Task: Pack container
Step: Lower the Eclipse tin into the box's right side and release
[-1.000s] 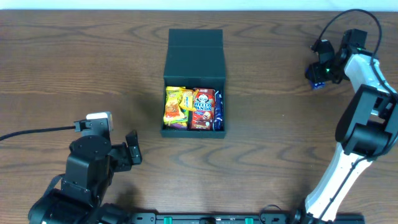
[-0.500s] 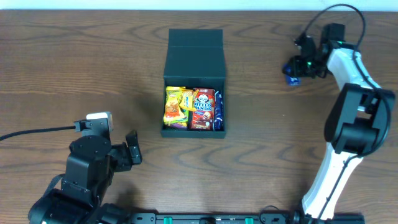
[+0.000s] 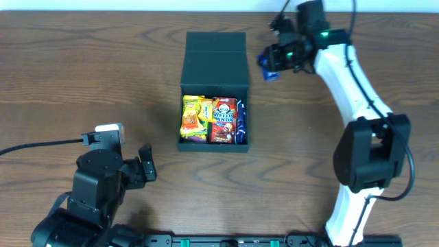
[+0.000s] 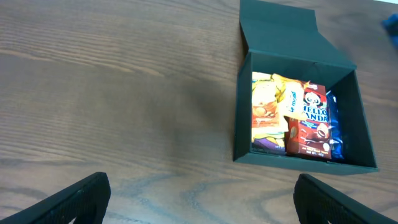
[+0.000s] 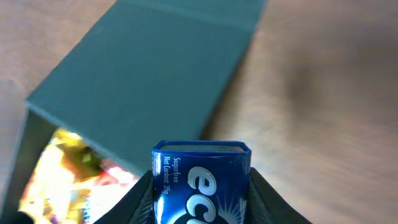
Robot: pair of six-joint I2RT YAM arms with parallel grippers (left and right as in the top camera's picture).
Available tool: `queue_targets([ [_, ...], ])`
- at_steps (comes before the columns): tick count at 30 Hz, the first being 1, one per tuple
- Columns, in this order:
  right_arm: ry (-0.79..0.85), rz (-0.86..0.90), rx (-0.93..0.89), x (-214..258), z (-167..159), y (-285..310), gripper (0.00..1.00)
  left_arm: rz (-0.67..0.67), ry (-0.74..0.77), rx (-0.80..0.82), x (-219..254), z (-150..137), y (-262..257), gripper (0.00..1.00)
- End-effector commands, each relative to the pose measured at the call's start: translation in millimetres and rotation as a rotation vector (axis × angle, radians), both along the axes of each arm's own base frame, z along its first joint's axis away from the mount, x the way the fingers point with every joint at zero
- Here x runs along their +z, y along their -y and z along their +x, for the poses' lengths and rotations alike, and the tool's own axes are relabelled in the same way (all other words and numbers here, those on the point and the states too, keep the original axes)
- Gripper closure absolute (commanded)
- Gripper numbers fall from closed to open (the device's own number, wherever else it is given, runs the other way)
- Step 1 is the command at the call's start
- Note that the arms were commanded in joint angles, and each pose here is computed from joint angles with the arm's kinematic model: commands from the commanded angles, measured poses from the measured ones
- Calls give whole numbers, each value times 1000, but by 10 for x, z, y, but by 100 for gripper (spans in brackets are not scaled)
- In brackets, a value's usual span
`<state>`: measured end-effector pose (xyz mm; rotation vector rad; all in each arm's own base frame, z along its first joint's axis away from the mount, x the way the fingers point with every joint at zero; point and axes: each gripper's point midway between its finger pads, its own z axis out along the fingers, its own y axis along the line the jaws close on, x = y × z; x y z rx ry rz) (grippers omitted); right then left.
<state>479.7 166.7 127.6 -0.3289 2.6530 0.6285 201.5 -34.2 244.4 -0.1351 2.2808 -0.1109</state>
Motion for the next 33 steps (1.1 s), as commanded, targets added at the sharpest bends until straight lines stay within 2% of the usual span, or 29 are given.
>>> queue_targets([
  [1,-56,47,-22,80,-149,-335,88,8,26,13,89,7,-37,5],
  [7,-198,-69,-89,-101,-613,-736,92,8,26,13,89,7,-37,5],
  [12,-216,-243,-214,-219,-846,-775,91,8,26,13,90,7,-37,5],
  [18,-123,-409,-323,-228,-920,-736,91,8,26,13,89,6,-37,5],
  [25,-128,-452,-355,-331,-995,-688,95,8,26,13,89,7,-37,5],
  [28,-138,-469,-354,-410,-1028,-656,93,8,26,13,90,7,-37,5],
  [31,-151,-482,-351,-475,-1066,-629,86,8,26,13,89,7,-37,5],
  [33,-158,-490,-349,-503,-1088,-613,66,8,26,13,89,7,-37,5],
])
